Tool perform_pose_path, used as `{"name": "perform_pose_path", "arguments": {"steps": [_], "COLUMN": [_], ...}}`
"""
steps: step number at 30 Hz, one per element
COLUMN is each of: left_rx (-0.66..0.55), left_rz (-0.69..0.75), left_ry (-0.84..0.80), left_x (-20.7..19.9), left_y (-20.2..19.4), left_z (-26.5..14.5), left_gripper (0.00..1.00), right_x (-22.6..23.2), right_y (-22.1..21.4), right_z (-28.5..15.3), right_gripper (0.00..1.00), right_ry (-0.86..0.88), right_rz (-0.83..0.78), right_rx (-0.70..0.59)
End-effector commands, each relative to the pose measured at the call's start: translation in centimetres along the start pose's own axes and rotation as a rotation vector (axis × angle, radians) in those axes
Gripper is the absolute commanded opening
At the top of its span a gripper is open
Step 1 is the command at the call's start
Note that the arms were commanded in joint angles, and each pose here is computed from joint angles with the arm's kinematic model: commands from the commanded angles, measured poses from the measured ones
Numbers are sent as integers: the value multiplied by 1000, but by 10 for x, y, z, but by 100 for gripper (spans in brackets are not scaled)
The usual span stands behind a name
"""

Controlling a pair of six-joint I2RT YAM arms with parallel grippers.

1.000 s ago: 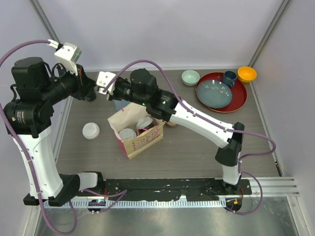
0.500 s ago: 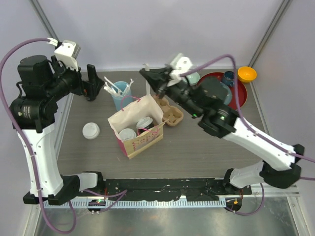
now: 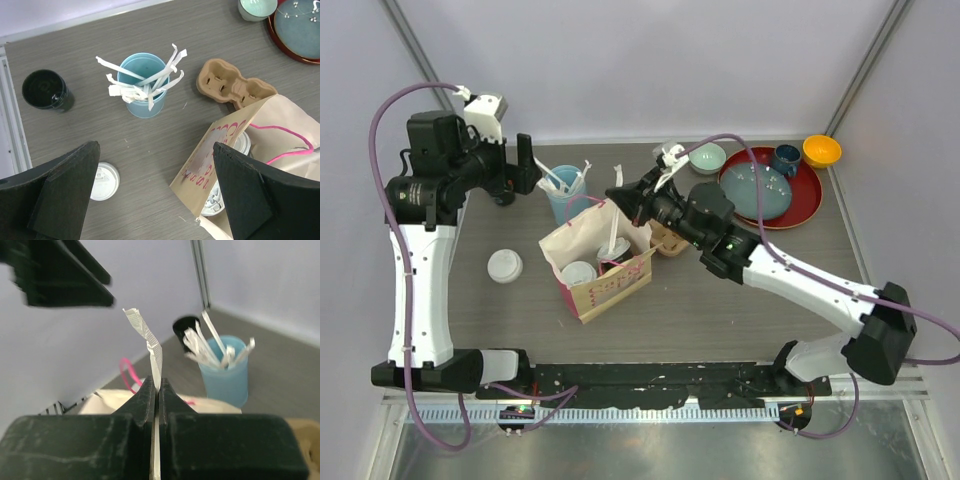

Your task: Pack the takeout coffee

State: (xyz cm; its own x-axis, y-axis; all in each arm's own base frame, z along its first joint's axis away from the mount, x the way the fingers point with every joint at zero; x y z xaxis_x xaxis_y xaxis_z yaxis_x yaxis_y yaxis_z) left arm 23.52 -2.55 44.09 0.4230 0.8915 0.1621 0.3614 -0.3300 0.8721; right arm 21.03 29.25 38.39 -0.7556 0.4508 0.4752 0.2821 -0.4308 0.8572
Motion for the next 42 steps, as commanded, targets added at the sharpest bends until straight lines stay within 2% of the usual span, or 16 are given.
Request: {"name": "perform_pose_path", "arguments": {"steps": [1, 7, 9, 10, 11, 14, 19, 21, 23, 24, 25, 28, 29, 31, 38, 42], "left_rx": [-64, -51, -45, -42, -43, -36, -12, -10, 7, 21, 44, 83, 124, 125, 126, 190], "left_rz": [17, 25, 22, 22, 22, 25, 39, 45, 54, 54, 49, 36, 23, 24, 19, -45], "left_ry": [28, 35, 33, 33, 34, 36, 50, 54, 48, 44, 35, 6, -15, -4, 196, 193], "left_x": [2, 3, 4, 4, 4, 5, 9, 12, 15, 17, 21, 26, 30, 36, 67, 80], "left_y": [7, 4, 3, 3, 3, 2, -2, -3, -7, -9, -11, -9, -14, -9, -3, -13], "left_z": [-2, 1, 4, 5, 4, 7, 18, 25, 39, 46, 59, 80, 98, 109, 153, 183], "left_gripper": [100, 100, 100, 100, 100, 100, 100, 100, 93, 88, 75, 55, 52, 50, 50, 53], "right_x": [-2, -12, -12, -13, -13, -10, -4, -3, 1, 1, 0, -4, -5, -8, -16, -22], "right_y": [-2, -22, -23, -24, -24, -19, 4, 14, 29, 32, 36, 45, 48, 51, 48, 44], "right_z": [7, 15, 15, 16, 16, 15, 7, 2, -6, -9, -12, -21, -22, -24, -21, -20], "right_gripper": [1, 1, 7, 12, 27, 58, 72, 73, 74, 75, 76, 77, 77, 77, 77, 77], "right_ry": [95, 104, 102, 97, 99, 103, 63, 24, 14, -11, -17, -87, -96, -114, -154, -177], "right_rz": [119, 114, 113, 114, 111, 89, 9, -22, -73, -88, -104, -149, -164, -177, -214, -223], "right_rx": [-40, 8, 10, 16, 19, 22, -9, -13, -45, -50, -56, -83, -86, -80, -35, -16]}}
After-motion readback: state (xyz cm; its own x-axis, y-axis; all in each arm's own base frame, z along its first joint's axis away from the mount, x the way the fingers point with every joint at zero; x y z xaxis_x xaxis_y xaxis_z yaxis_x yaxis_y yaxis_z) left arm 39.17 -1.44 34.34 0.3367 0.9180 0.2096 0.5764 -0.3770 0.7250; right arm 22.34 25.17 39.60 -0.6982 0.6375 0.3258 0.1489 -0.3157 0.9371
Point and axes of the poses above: each gripper's point midway between its finger pads, its own z axis out along the fingers, its own x axis along the line the jaws close on, y = z × x, the point moved 10 cm from there along -z, back along the fingers, and after that the axes turned 14 degrees about z, right-handed, at the moved point
